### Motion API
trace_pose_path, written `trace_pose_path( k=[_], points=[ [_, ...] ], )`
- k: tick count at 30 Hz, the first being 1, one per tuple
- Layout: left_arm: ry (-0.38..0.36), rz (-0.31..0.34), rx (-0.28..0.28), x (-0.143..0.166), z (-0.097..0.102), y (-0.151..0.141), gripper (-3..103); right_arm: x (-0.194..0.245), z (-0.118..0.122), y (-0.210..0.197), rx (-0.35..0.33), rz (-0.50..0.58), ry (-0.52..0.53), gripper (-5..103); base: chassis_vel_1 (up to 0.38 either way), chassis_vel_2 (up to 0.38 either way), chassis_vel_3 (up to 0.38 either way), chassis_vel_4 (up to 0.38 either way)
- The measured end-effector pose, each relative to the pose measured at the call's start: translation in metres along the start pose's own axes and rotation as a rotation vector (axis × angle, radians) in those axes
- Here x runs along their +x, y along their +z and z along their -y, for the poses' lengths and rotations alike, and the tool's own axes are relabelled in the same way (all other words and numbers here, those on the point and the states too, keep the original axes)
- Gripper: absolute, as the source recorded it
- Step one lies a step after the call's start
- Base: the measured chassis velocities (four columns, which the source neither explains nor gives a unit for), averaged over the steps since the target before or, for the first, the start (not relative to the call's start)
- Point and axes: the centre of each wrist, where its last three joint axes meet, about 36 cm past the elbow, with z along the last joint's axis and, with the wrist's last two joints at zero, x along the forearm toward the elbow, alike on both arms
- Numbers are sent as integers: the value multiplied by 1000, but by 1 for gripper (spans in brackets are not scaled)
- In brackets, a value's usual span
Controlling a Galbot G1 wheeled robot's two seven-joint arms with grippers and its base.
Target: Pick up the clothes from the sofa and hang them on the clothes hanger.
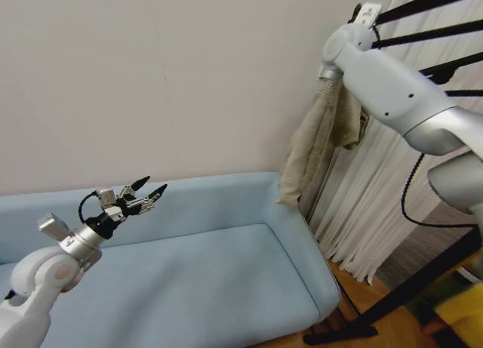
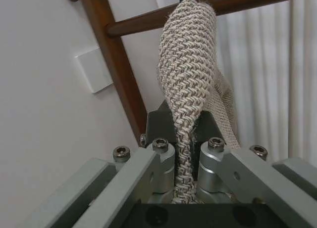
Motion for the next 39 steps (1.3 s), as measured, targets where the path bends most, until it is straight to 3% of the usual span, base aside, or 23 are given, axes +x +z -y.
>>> trace_pose_path(
  k=[14, 27, 33, 36, 38, 39],
  points=[
    [5, -15, 7, -1, -4, 8, 100, -35, 42, -9, -21, -27, 69, 4, 0, 0, 0, 0],
    [8, -13, 14, -2, -2, 16, 100, -26, 39, 3, -16, -67, 48, 4, 0, 0, 0, 0],
    [8, -13, 18, 0, -2, 18, 100, -22, 36, 16, 7, -73, 36, 4, 0, 0, 0, 0],
    [7, -13, 19, 2, -3, 19, 100, -20, 42, 27, 80, -71, 7, 2, 0, 0, 0, 0],
    [6, -12, 19, 3, -3, 19, 100, -20, 43, 29, 94, -69, 0, 2, 0, 0, 0, 0],
    [8, -11, 19, 4, -4, 19, 100, -20, 45, 35, 121, -57, -7, 7, 0, 0, 0, 0]
  ],
)
